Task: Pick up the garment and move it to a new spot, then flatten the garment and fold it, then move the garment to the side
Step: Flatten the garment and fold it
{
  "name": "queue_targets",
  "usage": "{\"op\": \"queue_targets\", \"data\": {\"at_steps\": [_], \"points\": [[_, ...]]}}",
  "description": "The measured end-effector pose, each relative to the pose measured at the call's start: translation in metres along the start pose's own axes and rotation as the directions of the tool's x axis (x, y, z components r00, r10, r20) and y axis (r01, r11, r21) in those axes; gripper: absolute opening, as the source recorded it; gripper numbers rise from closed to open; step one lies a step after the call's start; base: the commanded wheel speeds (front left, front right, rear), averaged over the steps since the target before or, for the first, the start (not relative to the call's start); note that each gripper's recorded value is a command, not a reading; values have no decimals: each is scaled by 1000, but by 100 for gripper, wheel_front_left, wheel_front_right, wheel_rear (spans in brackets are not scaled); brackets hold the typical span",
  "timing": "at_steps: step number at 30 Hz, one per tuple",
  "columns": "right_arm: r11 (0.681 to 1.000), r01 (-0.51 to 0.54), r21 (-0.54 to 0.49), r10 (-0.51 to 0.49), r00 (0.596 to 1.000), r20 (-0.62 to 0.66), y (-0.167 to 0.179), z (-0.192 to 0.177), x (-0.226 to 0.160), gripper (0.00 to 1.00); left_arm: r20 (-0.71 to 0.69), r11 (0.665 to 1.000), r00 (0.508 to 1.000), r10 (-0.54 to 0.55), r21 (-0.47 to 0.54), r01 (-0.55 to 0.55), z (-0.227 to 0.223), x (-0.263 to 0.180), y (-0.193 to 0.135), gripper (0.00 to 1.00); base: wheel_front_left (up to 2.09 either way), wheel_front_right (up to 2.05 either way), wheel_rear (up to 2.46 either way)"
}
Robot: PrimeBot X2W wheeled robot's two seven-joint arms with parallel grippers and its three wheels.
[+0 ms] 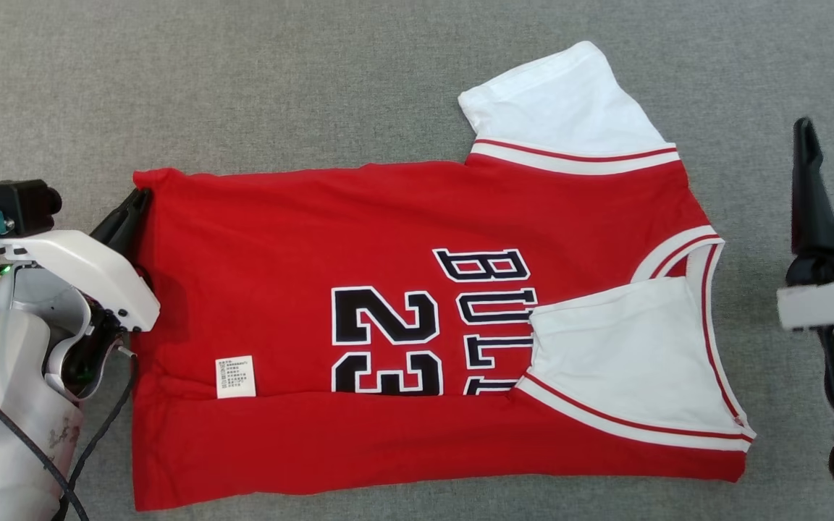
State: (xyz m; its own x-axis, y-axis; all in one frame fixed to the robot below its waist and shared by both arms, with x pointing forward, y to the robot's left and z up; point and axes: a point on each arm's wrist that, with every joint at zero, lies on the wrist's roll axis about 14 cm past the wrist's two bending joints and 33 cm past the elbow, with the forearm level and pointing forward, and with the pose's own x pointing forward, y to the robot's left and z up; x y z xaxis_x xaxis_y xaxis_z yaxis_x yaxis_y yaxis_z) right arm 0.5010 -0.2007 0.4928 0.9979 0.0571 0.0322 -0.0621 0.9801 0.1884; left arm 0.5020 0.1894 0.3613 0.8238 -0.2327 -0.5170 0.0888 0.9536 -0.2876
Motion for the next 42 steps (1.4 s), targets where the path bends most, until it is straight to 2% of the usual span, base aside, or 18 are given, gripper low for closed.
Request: {"op": "queue_targets", "data": {"at_steps": [7, 9, 13, 17, 22, 28, 29, 30, 31, 32, 36, 42], "points": [[999, -45, -10, 45, 999, 16, 3, 8, 54, 100, 18, 1000, 1000, -13, 10, 13, 5, 6, -3, 0, 0, 0, 0], [997, -77, -3, 77, 997, -1, 12, 3, 73, 100, 31, 1000, 999, -16, 13, 15, 8, 8, -4, 0, 0, 0, 0], [989, -146, -5, 145, 983, -113, 34, -28, 102, 100, 57, 1000, 998, -23, 18, 22, 12, 10, -7, 0, 0, 0, 0], [976, -216, -2, 209, 946, -246, 57, -71, 118, 100, 63, 1000, 998, 0, 15, -1, 8, 10, 3, 0, 0, 0, 0], [960, -281, -2, 256, 878, -403, 74, -123, 120, 100, 55, 1000, 998, 10, 12, -10, -1, 10, 10, 0, 0, 0, 0], [951, -310, -3, 266, 819, -508, 77, -144, 119, 100, 47, 1000, 999, 3, 26, -4, -4, 14, 12, 0, 0, 0, 0], [949, -314, -5, 265, 811, -522, 76, -145, 118, 79, 44, 1000, 999, 2, 28, -3, -4, 14, 12, 0, 0, 0, 0], [948, -318, -3, 267, 803, -533, 76, -146, 119, 46, 45, 1000, 999, -1, 30, -1, -4, 15, 12, 0, 0, 0, 0], [947, -321, -1, 268, 793, -547, 76, -146, 118, 34, 48, 999, 999, -4, 33, 2, -3, 15, 11, 0, 0, 0, 0], [946, -323, -2, 268, 788, -555, 76, -146, 119, 0, 48, 999, 999, -6, 34, 5, -2, 16, 11, 0, 0, 0, 0], [940, -341, -12, 275, 776, -567, 77, -142, 121, 0, 62, 999, 998, -12, 35, 9, 0, 17, 10, 0, 0, 0, 0], [927, -373, -29, 314, 818, -482, 88, -107, 134, 0, 119, 1000, 993, -24, -4, 24, 14, 16, 4, 0, 0, 0, 0]]}}
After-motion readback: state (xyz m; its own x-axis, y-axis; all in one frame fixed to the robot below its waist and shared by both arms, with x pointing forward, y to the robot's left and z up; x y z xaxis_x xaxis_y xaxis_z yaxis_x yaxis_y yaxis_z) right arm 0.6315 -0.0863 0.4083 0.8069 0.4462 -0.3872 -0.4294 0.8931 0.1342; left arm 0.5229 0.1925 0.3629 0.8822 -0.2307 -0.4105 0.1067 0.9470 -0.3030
